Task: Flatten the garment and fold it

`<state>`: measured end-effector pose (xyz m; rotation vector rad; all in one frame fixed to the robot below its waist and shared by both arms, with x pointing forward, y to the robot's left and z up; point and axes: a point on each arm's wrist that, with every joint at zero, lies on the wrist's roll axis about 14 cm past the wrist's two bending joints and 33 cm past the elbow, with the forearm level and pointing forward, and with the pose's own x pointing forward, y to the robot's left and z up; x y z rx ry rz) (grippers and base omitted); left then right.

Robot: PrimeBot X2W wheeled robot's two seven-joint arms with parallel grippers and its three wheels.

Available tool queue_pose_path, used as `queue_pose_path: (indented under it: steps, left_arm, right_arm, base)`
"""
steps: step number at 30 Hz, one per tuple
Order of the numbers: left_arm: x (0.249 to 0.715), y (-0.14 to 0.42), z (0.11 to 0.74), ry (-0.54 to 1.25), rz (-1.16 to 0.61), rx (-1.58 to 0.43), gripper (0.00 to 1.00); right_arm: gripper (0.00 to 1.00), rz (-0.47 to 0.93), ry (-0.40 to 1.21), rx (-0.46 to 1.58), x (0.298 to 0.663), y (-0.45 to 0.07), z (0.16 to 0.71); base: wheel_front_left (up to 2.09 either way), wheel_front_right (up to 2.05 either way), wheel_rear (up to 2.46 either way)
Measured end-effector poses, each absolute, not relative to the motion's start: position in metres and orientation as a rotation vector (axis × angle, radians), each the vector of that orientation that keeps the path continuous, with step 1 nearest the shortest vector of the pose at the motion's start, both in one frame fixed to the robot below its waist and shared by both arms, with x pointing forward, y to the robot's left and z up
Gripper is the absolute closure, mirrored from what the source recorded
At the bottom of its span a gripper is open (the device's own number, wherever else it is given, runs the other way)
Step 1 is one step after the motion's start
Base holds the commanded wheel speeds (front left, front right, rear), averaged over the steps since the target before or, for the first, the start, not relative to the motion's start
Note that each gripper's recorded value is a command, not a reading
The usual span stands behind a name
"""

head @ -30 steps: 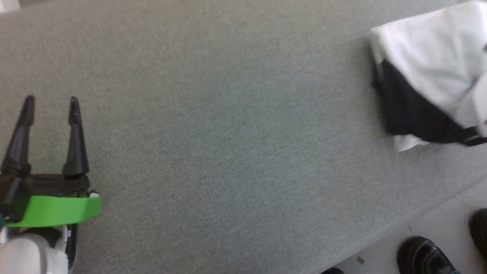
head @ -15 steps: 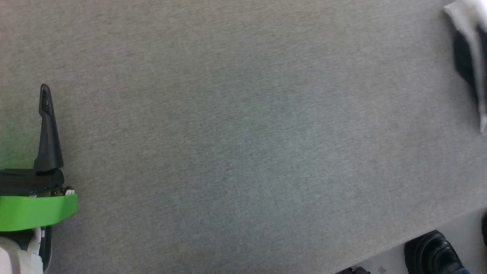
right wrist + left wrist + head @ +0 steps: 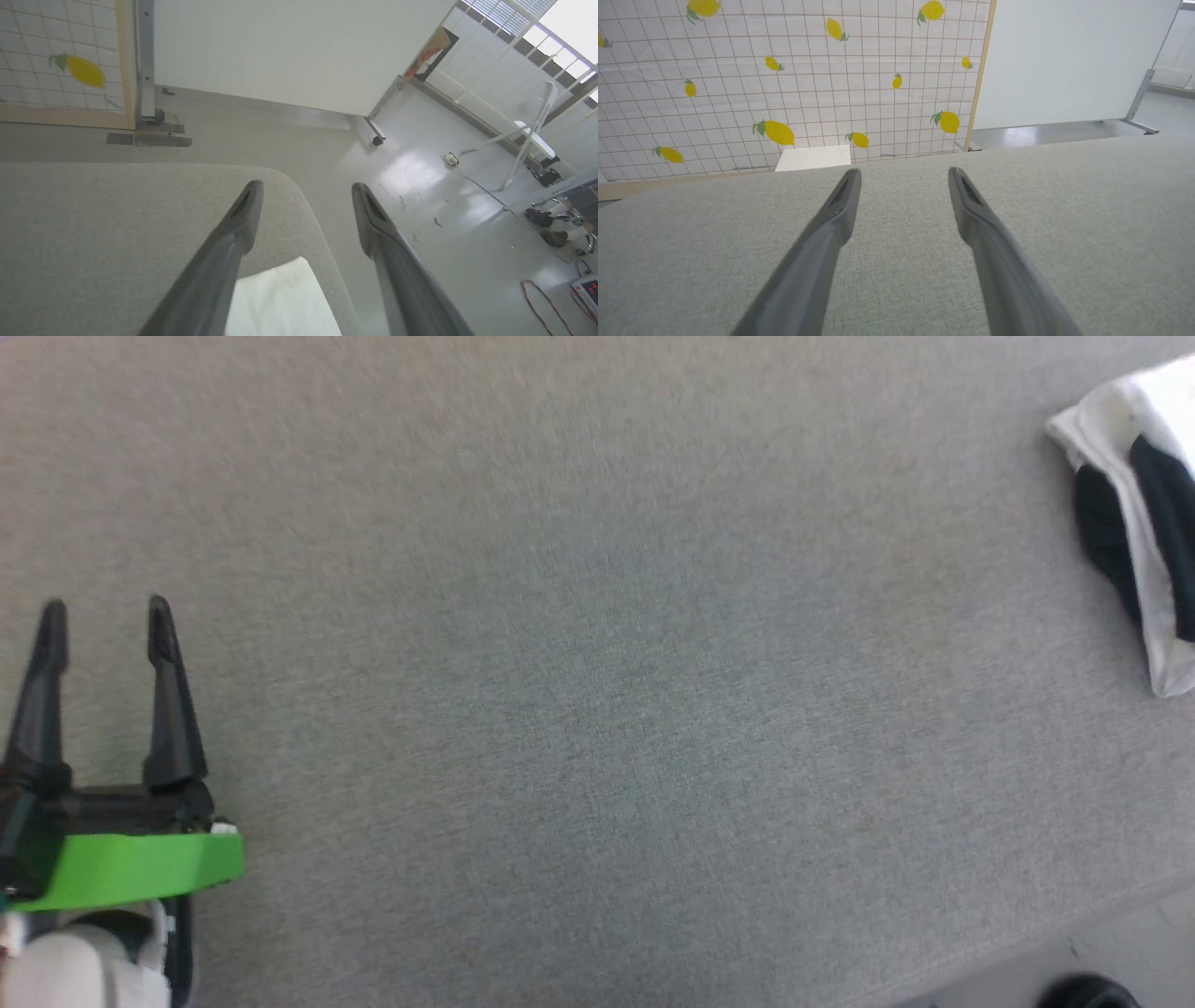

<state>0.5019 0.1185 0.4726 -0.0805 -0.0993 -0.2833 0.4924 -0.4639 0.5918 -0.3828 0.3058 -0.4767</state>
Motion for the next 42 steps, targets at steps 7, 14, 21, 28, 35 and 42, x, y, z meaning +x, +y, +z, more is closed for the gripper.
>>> queue_pose_path:
  steps: [7, 14, 21, 28, 35, 42]
  left_arm:
    - [0.477, 0.132, 0.498, -0.121, -0.217, -0.104, 0.0]
    - [0.45, 0.156, 0.526, -0.164, -0.128, -0.122, 0.0]
    - [0.422, 0.192, 0.544, -0.2, -0.005, -0.118, 0.0]
    - [0.393, 0.211, 0.564, -0.255, 0.067, -0.127, 0.0]
    - [0.375, 0.215, 0.575, -0.289, 0.088, -0.118, 0.0]
    - [0.373, 0.197, 0.559, -0.236, 0.044, -0.107, 0.0]
  right_arm:
    - [0.0, -0.178, -0.185, -0.224, 0.505, -0.346, 0.69]
    - [0.0, -0.027, -0.47, 0.013, 0.471, -0.267, 0.722]
    - [0.0, 0.038, -0.531, 0.191, 0.449, -0.214, 0.697]
    - [0.0, 0.049, -0.437, 0.342, 0.427, -0.197, 0.632]
    - [0.0, 0.088, -0.309, 0.347, 0.41, -0.173, 0.586]
    - [0.0, 0.09, -0.236, 0.269, 0.394, -0.17, 0.56]
  base:
    - [0.0, 0.0, 0.0]
    - [0.0, 0.0, 0.0]
    - [0.0, 0.0, 0.0]
    - [0.0, 0.0, 0.0]
    - [0.0, 0.0, 0.0]
    - [0.0, 0.0, 0.0]
